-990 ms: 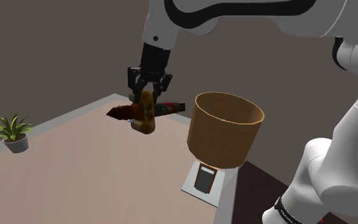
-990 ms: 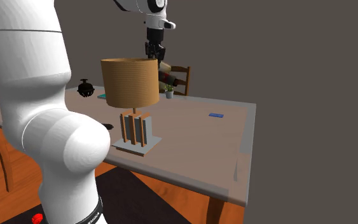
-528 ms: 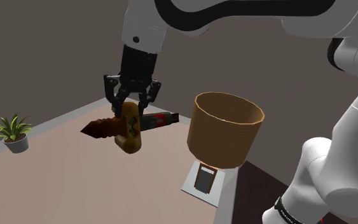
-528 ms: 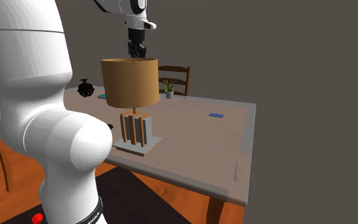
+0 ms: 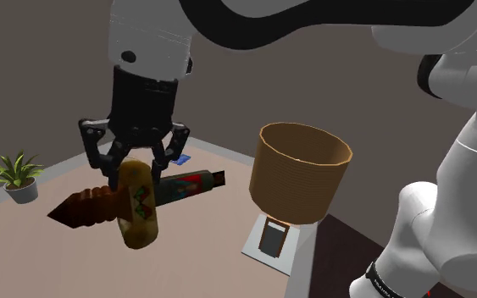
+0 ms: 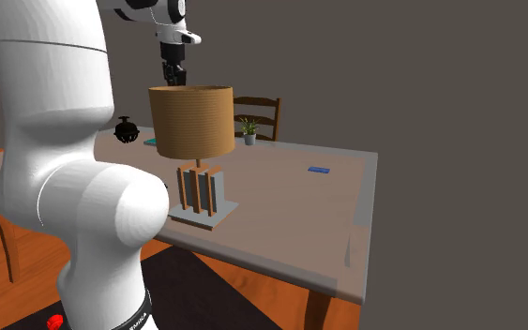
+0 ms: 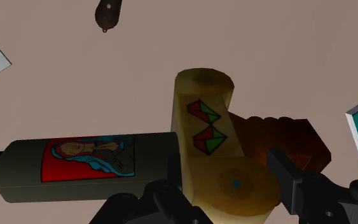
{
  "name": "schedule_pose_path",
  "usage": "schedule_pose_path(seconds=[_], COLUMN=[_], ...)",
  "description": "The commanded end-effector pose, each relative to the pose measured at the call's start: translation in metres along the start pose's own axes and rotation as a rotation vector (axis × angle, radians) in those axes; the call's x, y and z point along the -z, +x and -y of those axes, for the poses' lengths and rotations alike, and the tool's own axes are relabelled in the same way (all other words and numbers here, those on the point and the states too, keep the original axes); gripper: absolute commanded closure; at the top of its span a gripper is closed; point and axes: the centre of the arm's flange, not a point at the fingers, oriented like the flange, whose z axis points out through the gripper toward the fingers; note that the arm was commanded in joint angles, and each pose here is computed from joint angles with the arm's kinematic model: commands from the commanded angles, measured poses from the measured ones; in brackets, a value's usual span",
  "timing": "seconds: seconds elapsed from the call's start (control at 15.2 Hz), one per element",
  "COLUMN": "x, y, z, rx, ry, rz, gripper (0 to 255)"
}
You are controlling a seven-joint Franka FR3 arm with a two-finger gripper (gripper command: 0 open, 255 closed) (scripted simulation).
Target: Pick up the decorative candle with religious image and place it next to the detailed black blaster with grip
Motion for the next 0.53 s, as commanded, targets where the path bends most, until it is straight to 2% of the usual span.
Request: schedule_pose_path(seconds=[0.0,0.4,0.46], x=[-0.004,-0.016,-0.021], y=[-0.016,-0.065,-0.065], z=[0.02,0.09,0.089], rx=[-0.002,-0.002,-0.002], ry=[0.001,0.001,0.001], rz=[-0.001,-0.001,-0.001], gripper=[255,255,255])
